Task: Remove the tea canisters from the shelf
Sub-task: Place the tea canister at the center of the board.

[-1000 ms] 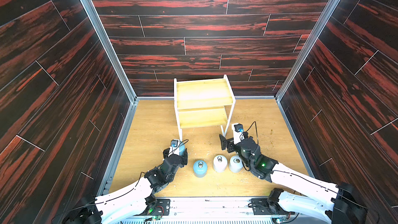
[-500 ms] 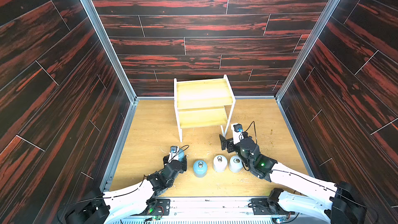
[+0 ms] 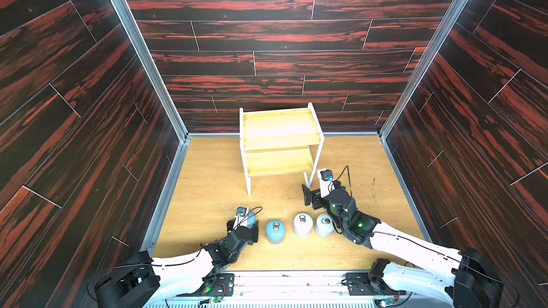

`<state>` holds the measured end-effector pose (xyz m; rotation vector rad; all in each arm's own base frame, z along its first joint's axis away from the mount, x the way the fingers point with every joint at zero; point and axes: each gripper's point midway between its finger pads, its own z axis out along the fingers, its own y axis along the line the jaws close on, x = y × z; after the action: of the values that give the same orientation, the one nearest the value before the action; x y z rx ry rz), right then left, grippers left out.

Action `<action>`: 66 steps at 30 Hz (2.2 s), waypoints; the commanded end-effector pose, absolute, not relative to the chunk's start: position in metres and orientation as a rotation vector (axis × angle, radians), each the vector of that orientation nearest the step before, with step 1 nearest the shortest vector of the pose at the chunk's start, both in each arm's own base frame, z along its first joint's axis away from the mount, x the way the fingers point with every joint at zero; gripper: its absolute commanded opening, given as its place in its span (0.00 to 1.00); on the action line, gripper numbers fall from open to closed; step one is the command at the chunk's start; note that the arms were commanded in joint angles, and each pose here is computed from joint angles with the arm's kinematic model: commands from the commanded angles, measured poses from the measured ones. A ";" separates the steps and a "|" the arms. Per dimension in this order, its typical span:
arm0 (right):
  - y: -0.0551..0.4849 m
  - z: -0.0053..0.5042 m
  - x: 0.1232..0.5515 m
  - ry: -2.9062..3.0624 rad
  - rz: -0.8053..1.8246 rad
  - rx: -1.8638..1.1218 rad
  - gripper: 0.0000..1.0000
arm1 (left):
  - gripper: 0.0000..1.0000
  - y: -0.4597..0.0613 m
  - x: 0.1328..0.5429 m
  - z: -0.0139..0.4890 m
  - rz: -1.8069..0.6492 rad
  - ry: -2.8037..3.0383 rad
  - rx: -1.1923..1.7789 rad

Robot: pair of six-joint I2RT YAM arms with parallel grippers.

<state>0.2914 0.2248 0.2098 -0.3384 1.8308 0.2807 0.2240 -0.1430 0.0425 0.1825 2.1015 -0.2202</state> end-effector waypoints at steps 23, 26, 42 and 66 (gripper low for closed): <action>0.225 0.217 0.297 1.817 0.276 -0.321 0.98 | 0.75 -0.155 0.221 0.046 -0.291 2.075 0.164; 0.224 0.216 0.297 1.819 0.272 -0.320 0.98 | 0.76 -0.156 0.220 0.041 -0.287 2.088 0.167; 0.221 0.216 0.298 1.817 0.265 -0.313 0.98 | 0.83 -0.153 0.215 0.034 -0.268 2.123 0.186; 0.219 0.216 0.299 1.815 0.269 -0.308 0.98 | 0.89 -0.152 0.211 0.031 -0.224 2.152 0.197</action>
<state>0.2971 0.2199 0.2110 -0.3172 1.8290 0.2691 0.2087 -0.1527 0.0281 0.2109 2.1519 -0.2467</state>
